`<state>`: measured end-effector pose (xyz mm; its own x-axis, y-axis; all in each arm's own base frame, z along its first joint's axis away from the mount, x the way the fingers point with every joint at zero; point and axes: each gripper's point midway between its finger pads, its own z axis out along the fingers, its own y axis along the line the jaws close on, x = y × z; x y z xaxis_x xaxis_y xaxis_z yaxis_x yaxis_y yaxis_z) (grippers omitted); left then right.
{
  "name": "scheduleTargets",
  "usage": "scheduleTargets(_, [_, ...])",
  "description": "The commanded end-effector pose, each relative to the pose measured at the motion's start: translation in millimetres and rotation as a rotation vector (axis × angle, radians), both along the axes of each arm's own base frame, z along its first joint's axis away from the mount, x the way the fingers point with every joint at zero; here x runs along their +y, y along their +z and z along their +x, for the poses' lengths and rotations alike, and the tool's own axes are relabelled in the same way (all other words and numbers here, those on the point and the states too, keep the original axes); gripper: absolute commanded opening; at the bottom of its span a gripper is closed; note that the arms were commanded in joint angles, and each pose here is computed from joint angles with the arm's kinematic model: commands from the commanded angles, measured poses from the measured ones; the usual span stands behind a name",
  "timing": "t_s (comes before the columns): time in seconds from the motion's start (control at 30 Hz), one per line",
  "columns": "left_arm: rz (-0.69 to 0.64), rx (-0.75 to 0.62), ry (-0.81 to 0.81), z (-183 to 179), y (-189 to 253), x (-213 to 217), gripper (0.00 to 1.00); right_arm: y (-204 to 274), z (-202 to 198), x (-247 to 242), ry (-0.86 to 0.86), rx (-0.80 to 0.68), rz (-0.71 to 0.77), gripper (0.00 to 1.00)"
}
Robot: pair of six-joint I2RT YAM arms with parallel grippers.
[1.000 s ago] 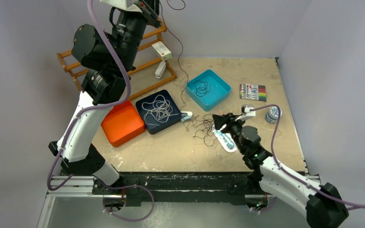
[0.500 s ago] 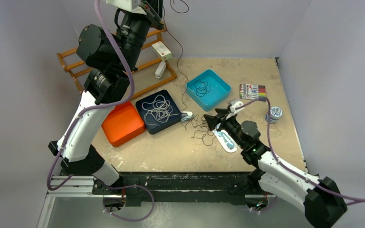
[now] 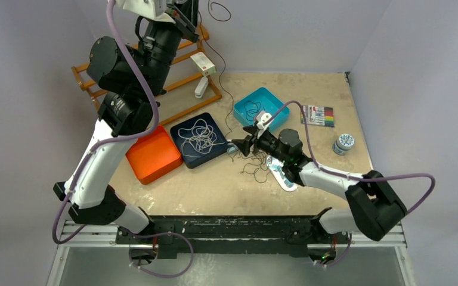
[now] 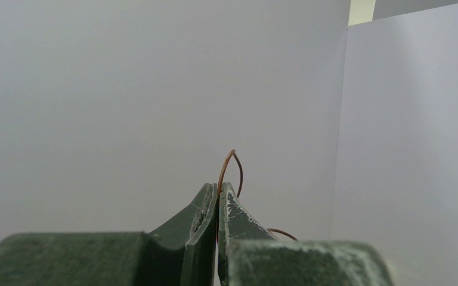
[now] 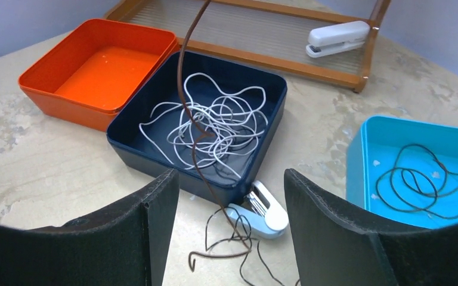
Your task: Untangle the cables
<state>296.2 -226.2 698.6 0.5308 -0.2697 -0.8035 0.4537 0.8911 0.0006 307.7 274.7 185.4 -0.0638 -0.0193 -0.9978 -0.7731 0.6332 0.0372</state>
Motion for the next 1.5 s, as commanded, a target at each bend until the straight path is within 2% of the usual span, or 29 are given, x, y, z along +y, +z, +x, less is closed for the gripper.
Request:
scheduleTargets(0.0, [-0.061,-0.035,-0.002,-16.9,15.8,18.0,0.0,46.7,8.9,25.1,0.094,-0.143,0.068,0.67])
scheduleTargets(0.27, [-0.062,-0.032,0.011,-19.1,14.6,23.4,0.0,43.7,31.8,52.2,0.151,-0.145,0.068,0.66])
scheduleTargets(0.37, [-0.063,-0.029,0.014,-20.0,13.4,25.4,0.0,45.2,35.6,60.9,0.179,-0.143,0.075,0.62])
scheduleTargets(0.43, [-0.065,-0.025,0.019,-20.2,12.2,27.2,0.0,50.9,35.4,64.0,0.192,-0.145,0.098,0.56])
scheduleTargets(0.7, [-0.092,0.007,0.048,-18.2,1.6,35.7,0.0,90.1,22.8,56.6,0.189,-0.172,0.201,0.07])
scheduleTargets(0.77, [-0.101,0.018,0.065,-16.9,-2.7,39.5,0.0,102.1,21.7,47.3,0.147,-0.178,0.223,0.01])
scheduleTargets(1.1, [-0.118,0.135,0.187,5.1,-45.7,51.2,0.0,168.8,19.0,-10.9,-0.107,-0.248,0.26,0.0])
scheduleTargets(1.47, [-0.053,0.353,0.208,30.6,-136.1,32.7,0.0,219.8,-11.0,-43.4,-0.16,-0.319,0.3,0.0])
